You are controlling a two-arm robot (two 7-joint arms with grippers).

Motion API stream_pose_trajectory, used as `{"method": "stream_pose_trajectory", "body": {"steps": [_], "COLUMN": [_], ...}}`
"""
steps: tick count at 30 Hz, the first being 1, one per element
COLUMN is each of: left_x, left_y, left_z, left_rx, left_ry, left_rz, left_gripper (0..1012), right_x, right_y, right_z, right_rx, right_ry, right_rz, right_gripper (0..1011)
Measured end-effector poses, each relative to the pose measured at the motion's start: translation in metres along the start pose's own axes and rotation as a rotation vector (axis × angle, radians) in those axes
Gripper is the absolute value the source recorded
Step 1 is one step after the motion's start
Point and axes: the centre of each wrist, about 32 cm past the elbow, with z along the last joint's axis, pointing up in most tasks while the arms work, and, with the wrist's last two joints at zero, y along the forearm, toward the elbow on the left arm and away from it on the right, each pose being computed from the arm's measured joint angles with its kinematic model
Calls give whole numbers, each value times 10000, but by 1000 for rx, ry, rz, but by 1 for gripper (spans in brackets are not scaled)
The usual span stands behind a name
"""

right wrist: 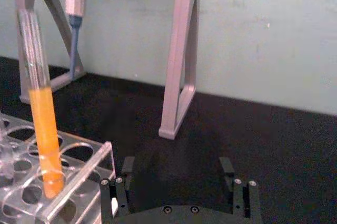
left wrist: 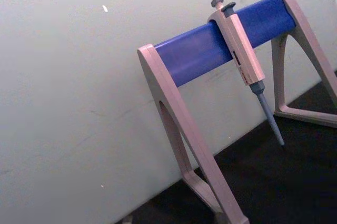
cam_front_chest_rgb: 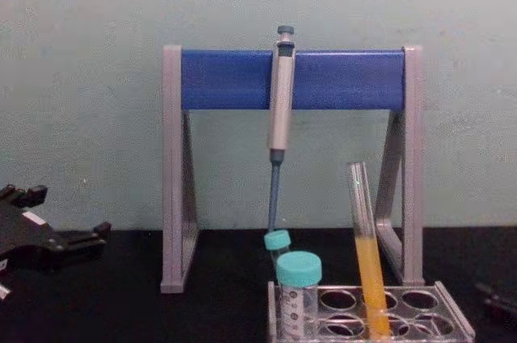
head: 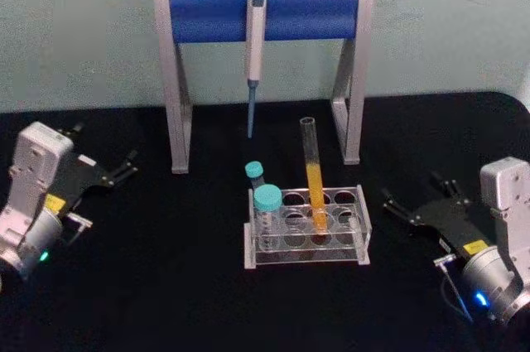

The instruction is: Pick up the test tube from the test tube rack, shake it, then place it back into the test tube rack.

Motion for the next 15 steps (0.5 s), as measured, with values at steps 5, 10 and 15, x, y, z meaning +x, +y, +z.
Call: {"method": "stream_pose_trajectory", "body": {"steps": [5, 10, 15], "left_x": [0, 0, 0], "left_y": [0, 0, 0], "left_z": [0, 0, 0], "left_rx": [0, 0, 0], "left_ry": [0, 0, 0], "left_rz": [0, 0, 0], "left_gripper": [1001, 1001, 1001], "right_x": [-20, -35, -36], "right_y": [34, 64, 80], "right_z": [-70, -114, -134], "right_rx": [-28, -45, -52], "right_ry": [10, 13, 12], "right_rz": [5, 13, 15], "right_gripper": [1000, 1000, 1000]}}
